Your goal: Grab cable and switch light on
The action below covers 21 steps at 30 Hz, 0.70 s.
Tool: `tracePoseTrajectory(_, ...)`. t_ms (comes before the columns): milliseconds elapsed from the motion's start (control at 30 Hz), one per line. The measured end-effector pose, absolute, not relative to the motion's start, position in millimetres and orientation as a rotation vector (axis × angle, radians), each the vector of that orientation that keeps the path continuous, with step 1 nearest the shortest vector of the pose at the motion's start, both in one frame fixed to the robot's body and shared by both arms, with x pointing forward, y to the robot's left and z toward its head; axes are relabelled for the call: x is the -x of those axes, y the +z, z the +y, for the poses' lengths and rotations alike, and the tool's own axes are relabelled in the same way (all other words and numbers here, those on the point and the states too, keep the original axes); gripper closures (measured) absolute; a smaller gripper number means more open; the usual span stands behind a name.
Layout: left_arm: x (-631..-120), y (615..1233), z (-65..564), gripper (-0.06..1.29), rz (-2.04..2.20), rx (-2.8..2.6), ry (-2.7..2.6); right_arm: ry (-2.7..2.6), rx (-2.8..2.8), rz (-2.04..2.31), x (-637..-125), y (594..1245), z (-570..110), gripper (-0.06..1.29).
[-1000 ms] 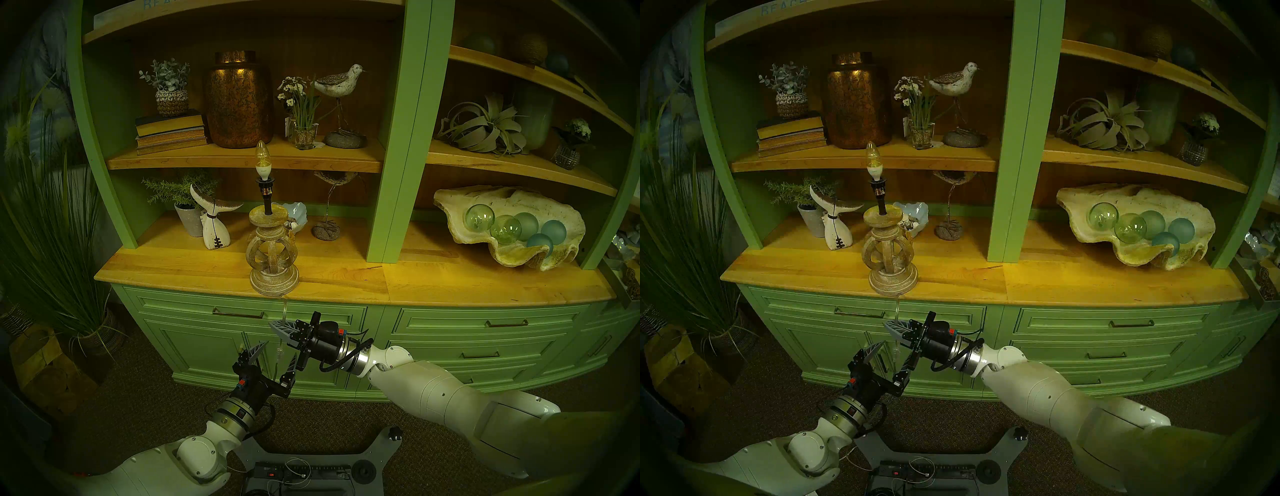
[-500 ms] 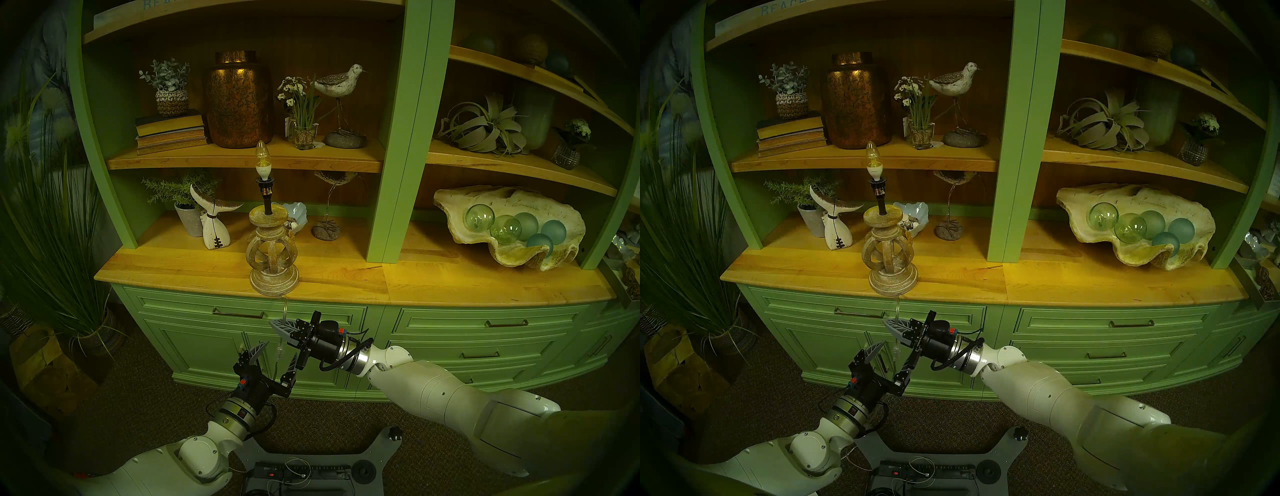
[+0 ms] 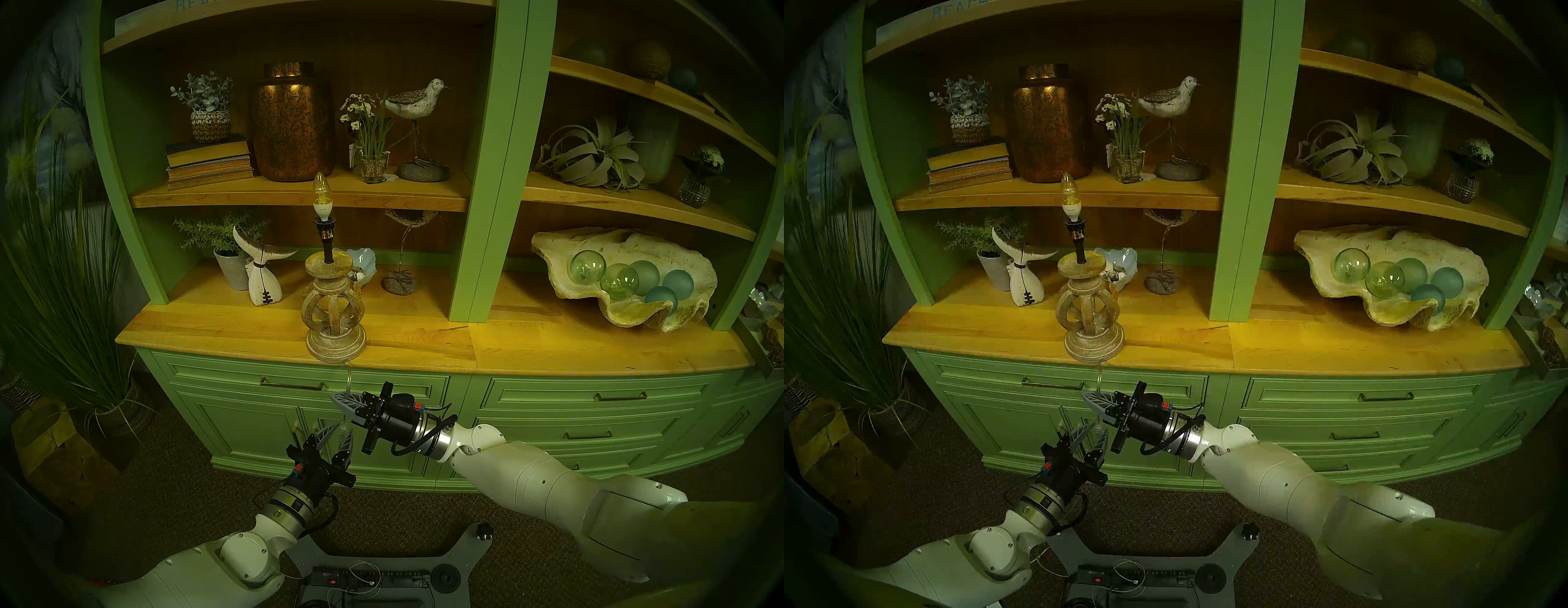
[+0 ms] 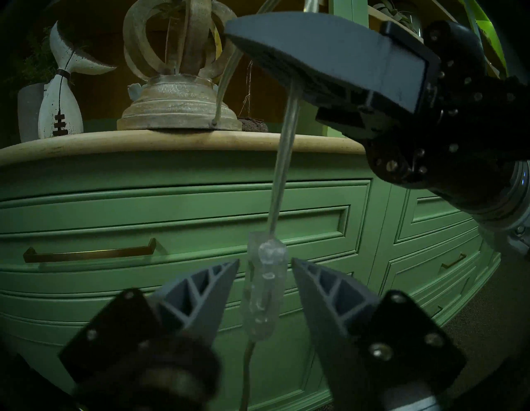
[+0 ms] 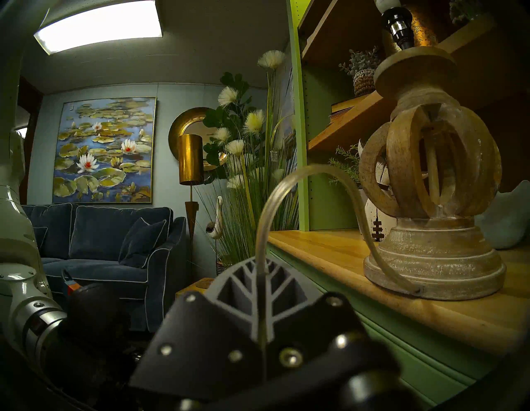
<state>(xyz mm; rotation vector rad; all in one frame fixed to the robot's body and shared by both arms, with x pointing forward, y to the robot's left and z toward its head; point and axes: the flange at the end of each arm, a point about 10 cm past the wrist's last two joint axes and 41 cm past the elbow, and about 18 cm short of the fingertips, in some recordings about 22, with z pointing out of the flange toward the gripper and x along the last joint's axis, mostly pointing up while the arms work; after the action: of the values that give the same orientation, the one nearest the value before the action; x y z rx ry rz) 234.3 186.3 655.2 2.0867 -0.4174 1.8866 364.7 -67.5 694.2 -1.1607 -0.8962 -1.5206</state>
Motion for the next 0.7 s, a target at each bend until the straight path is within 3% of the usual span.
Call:
tracePoseTrajectory(33, -235.4, 655.0, 186.0, 0.77, -0.419, -2.085, 1.887, -1.520, 1.161, -0.897, -364.5, 694.2, -67.5, 1.27)
tracePoseTrajectory(67, -236.7, 654.7, 185.5, 0.81, -0.422, -2.082, 1.887, -1.520, 1.160, -0.898, -364.4, 694.1, -67.5, 1.27)
tracePoseTrajectory(133, -238.4, 654.5, 184.7, 0.59, -0.424, -2.079, 1.888, -1.519, 1.160, -0.899, -364.3, 694.0, -67.6, 1.27)
tracePoseTrajectory(367, -243.3, 654.4, 181.1, 0.32, -0.427, -2.065, 1.890, -1.518, 1.161, -0.900, -364.2, 693.8, -67.9, 1.27)
tracePoseTrajectory(433, -243.9, 654.6, 180.6, 0.33, -0.426, -2.063, 1.890, -1.519, 1.161, -0.899, -364.2, 693.8, -67.9, 1.27)
tracePoseTrajectory(467, -244.0, 654.6, 180.5, 0.38, -0.426, -2.063, 1.890, -1.520, 1.161, -0.899, -364.3, 693.9, -67.9, 1.27)
tracePoseTrajectory(533, -244.3, 654.7, 180.1, 0.84, -0.425, -2.061, 1.890, -1.521, 1.162, -0.897, -364.6, 694.0, -68.0, 1.27)
tracePoseTrajectory(567, -244.3, 654.8, 180.0, 0.97, -0.424, -2.061, 1.891, -1.521, 1.162, -0.897, -364.7, 694.1, -68.0, 1.27)
tracePoseTrajectory(600, -244.3, 654.8, 180.0, 0.98, -0.424, -2.060, 1.891, -1.521, 1.162, -0.897, -364.8, 694.1, -68.0, 1.27)
tracePoseTrajectory(667, -244.3, 654.9, 179.8, 1.19, -0.422, -2.059, 1.891, -1.523, 1.162, -0.895, -365.1, 694.3, -68.1, 1.27)
tracePoseTrajectory(700, -244.3, 654.9, 179.7, 1.20, -0.421, -2.059, 1.891, -1.523, 1.162, -0.895, -365.1, 694.3, -68.1, 1.27)
